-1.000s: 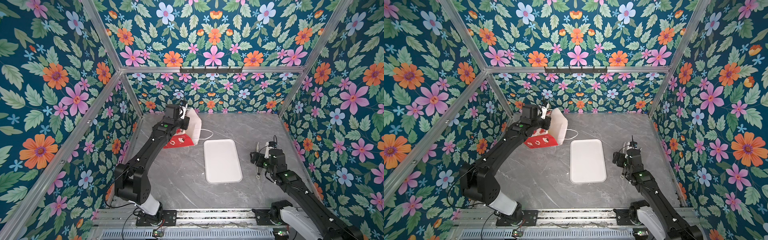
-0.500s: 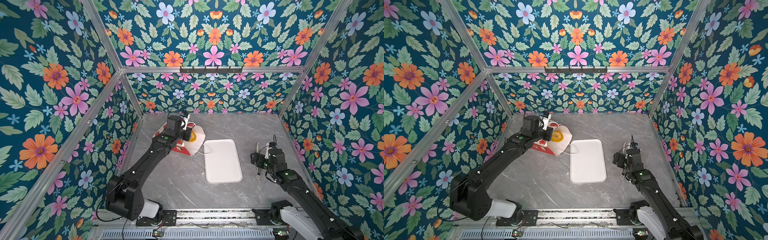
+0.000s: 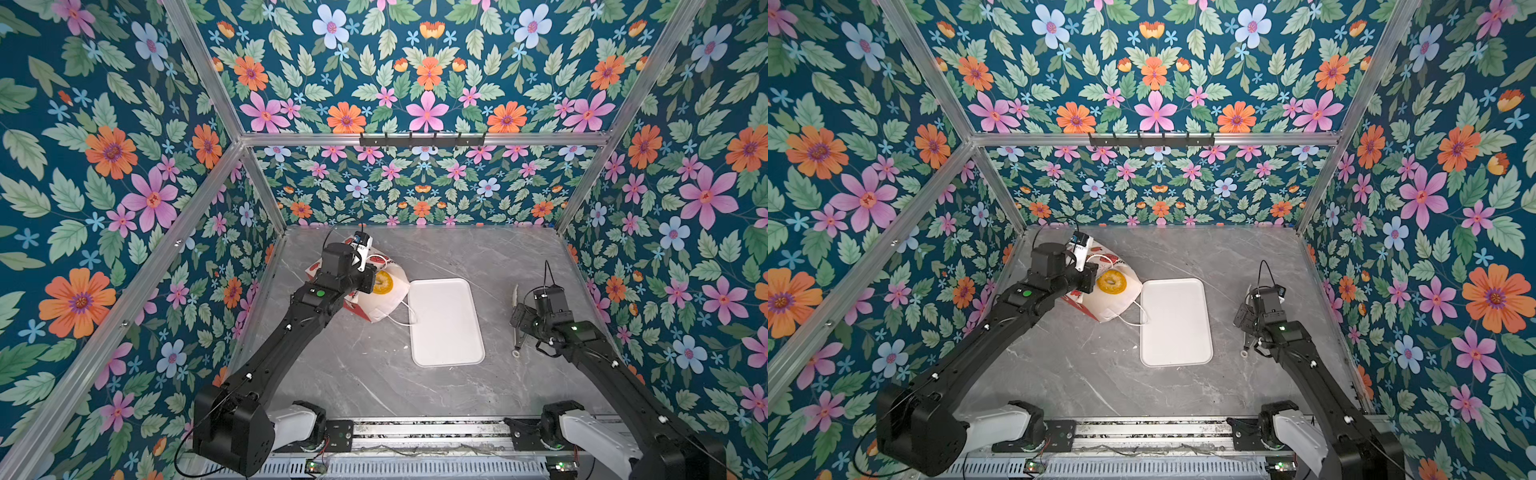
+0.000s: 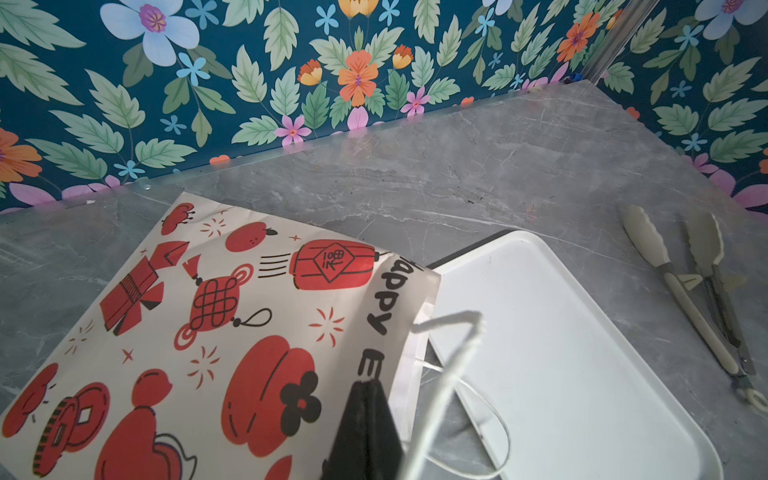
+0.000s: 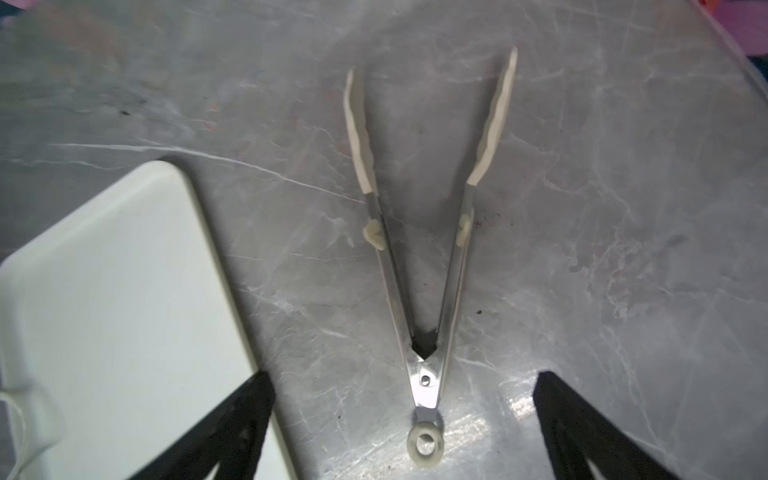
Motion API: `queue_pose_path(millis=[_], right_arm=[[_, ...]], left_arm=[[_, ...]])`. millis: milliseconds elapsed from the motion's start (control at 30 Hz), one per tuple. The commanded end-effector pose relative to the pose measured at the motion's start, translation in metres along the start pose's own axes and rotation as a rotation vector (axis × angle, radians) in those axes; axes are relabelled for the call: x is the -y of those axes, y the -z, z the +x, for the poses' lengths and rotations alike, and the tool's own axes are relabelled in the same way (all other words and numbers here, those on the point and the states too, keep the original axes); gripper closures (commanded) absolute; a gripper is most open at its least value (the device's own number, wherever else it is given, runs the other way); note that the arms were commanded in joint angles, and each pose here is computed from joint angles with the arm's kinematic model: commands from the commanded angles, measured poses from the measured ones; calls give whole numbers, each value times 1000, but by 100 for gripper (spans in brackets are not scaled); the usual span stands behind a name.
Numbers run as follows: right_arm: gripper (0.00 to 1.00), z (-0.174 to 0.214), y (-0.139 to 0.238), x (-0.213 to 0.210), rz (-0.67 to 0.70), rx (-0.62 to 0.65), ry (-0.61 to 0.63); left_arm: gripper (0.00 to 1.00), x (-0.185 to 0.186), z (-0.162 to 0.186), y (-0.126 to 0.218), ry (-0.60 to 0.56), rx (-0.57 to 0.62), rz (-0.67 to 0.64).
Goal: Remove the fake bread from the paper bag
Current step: 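Hold the tipped bag with the left gripper while the right gripper grasps the tongs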
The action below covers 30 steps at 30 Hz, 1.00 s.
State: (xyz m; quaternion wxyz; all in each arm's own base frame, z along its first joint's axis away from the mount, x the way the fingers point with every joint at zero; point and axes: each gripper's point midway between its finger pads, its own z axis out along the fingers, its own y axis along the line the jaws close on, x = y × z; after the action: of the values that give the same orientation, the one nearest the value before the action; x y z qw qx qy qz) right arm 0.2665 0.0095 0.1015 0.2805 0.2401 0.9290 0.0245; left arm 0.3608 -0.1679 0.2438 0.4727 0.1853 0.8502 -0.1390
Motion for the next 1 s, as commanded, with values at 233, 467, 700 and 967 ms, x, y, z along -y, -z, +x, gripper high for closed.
queue_pose_path(millis=[233, 467, 700, 967], right_arm=[[5, 28, -39, 8, 44, -229, -86], [7, 16, -52, 6, 84, -259, -37], [12, 24, -72, 4, 112, -342, -33], [30, 37, -83, 5, 115, -386, -58]], left_arm=[[100, 7, 2, 2, 10, 34, 43], [100, 8, 5, 4, 23, 44, 47], [100, 8, 7, 8, 30, 53, 46], [100, 8, 8, 8, 30, 53, 44]])
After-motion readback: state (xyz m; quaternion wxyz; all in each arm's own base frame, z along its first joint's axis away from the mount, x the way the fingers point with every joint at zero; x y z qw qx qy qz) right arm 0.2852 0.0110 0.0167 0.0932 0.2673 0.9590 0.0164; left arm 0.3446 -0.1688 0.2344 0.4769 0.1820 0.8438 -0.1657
